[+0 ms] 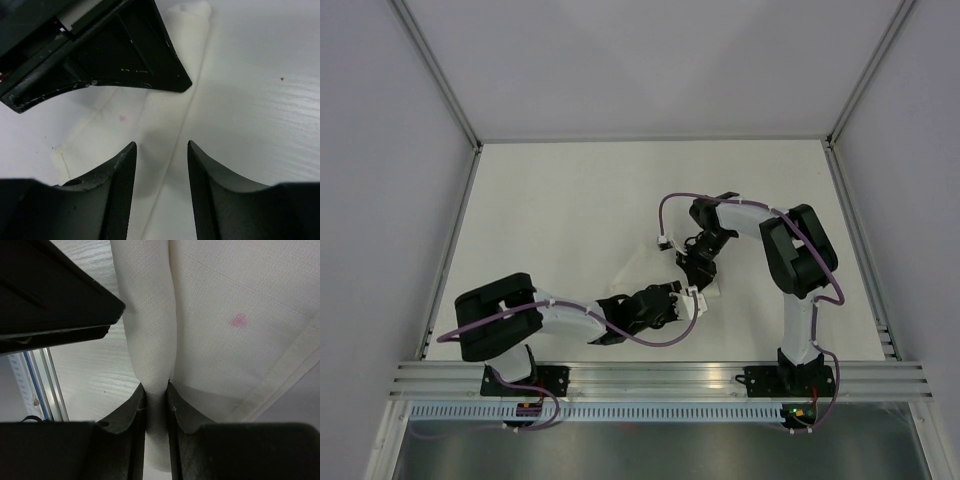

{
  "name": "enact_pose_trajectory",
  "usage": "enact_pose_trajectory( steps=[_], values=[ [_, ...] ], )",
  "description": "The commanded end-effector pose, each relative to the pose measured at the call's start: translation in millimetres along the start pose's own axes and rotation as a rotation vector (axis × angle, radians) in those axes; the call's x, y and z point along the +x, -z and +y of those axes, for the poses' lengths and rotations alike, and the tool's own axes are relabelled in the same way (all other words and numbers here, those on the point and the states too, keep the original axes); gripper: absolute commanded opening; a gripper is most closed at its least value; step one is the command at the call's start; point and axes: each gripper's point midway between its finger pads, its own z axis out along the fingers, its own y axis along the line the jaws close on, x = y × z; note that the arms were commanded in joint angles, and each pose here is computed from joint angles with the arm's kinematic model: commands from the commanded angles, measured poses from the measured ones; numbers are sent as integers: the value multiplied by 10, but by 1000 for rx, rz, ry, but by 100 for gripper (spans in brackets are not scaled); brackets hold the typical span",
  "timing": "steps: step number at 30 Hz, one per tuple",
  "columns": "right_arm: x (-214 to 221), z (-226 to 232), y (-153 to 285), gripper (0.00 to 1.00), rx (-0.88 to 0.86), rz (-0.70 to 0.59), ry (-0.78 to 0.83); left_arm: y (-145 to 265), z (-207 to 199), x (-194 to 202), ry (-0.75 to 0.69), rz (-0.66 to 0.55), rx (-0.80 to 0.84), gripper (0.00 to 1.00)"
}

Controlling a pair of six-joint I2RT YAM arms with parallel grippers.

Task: Fold the napkin, place the utensils inside, and roll it up
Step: Roll the napkin with the utensil

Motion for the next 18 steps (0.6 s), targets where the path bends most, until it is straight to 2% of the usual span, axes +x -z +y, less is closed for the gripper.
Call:
enact_pose_trajectory(
  steps=[1, 4, 10, 13, 16, 17, 18],
  values=[
    [527, -354, -180, 17, 79, 205, -1, -73, 116, -37, -73, 6, -51, 52],
    [533, -366, -186, 16, 75, 205, -7, -144, 121, 80, -88, 50, -64, 56],
    [552, -366, -202, 16, 65, 210, -16, -213, 129, 212, -81, 93, -52, 55],
    [558, -364, -193, 17, 59, 209, -19, -231, 36, 304, -49, 124, 21, 47],
    [561, -378, -180, 18, 59, 203, -25, -241, -89, 418, -6, 189, 123, 29],
    [548, -380, -170, 19, 61, 198, -24, -252, -97, 439, 4, 204, 138, 19],
    [546, -379, -169, 22, 60, 194, -26, -257, -156, 480, 21, 224, 182, 15]
  ],
)
